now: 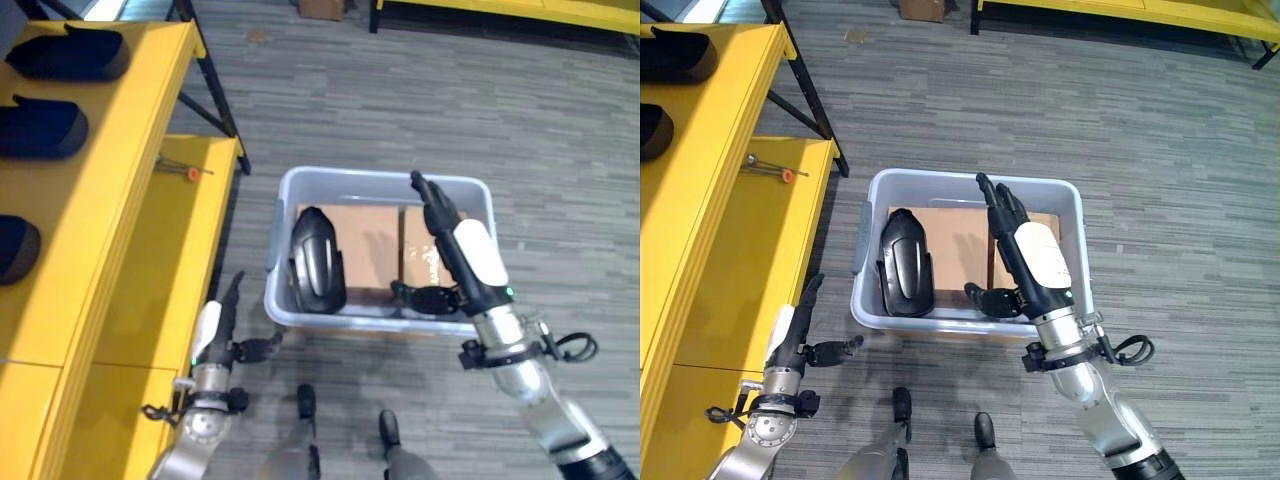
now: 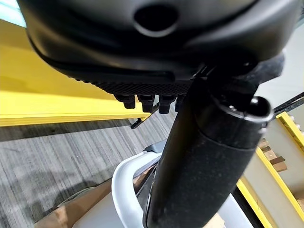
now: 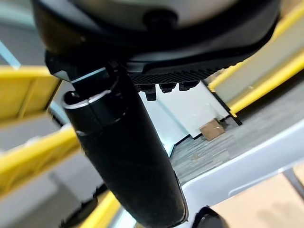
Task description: Move parts from the plastic box to the shelf.
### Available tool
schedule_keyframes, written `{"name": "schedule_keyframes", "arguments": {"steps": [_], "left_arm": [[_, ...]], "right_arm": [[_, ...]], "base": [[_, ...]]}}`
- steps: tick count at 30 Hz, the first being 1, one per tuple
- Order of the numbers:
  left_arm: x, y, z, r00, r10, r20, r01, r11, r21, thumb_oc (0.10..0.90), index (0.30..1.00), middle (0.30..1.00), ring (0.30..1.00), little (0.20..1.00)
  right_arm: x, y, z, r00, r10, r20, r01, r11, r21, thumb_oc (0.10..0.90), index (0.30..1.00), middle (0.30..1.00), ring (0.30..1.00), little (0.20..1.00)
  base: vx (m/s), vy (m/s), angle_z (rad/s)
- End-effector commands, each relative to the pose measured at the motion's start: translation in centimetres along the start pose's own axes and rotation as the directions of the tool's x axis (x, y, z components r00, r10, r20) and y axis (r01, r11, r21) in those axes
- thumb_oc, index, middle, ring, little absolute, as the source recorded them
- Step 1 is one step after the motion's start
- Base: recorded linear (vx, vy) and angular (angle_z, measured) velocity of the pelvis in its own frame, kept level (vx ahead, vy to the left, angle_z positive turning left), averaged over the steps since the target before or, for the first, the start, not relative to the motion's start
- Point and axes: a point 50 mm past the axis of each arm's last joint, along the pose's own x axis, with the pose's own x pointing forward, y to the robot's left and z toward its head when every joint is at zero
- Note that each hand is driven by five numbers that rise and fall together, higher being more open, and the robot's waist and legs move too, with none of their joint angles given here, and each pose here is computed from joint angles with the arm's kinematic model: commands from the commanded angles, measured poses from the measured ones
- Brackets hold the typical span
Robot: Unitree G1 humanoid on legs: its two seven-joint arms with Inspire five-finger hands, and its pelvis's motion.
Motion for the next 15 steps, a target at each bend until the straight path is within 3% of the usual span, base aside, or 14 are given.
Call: {"name": "schedule_keyframes", "arguments": {"steps": [1,9,12,15], "left_arm": [[1.5,2.1,4.2,0.968,0.050,0.247,-0.051,0.999,-0.004,0.900,1.000,1.000,1.000,1.000],[1.9,2.4,5.0,0.956,0.021,0.293,-0.024,1.000,0.008,0.900,1.000,1.000,1.000,1.000],[2.2,2.6,5.1,0.954,0.022,0.300,-0.030,0.999,0.020,0.900,1.000,1.000,1.000,1.000],[2.2,2.7,5.1,0.953,0.024,0.302,-0.034,0.999,0.025,0.900,1.000,1.000,1.000,1.000]], "right_arm": [[3.7,-3.7,3.3,0.954,-0.125,0.274,0.154,0.984,-0.086,0.900,1.000,1.000,1.000,1.000],[7.6,-4.4,3.7,0.916,0.148,0.373,0.013,0.918,-0.396,0.900,1.000,1.000,1.000,1.000],[9.0,-4.5,3.9,0.880,0.290,0.376,-0.025,0.819,-0.574,0.900,1.000,1.000,1.000,1.000],[9.4,-4.5,3.8,0.866,0.340,0.366,-0.036,0.772,-0.634,0.900,1.000,1.000,1.000,1.000]], "base": [[-0.06,-0.049,0.12],[-0.06,-0.040,0.12],[-0.05,-0.019,0.14],[-0.02,-0.012,0.09]]}}
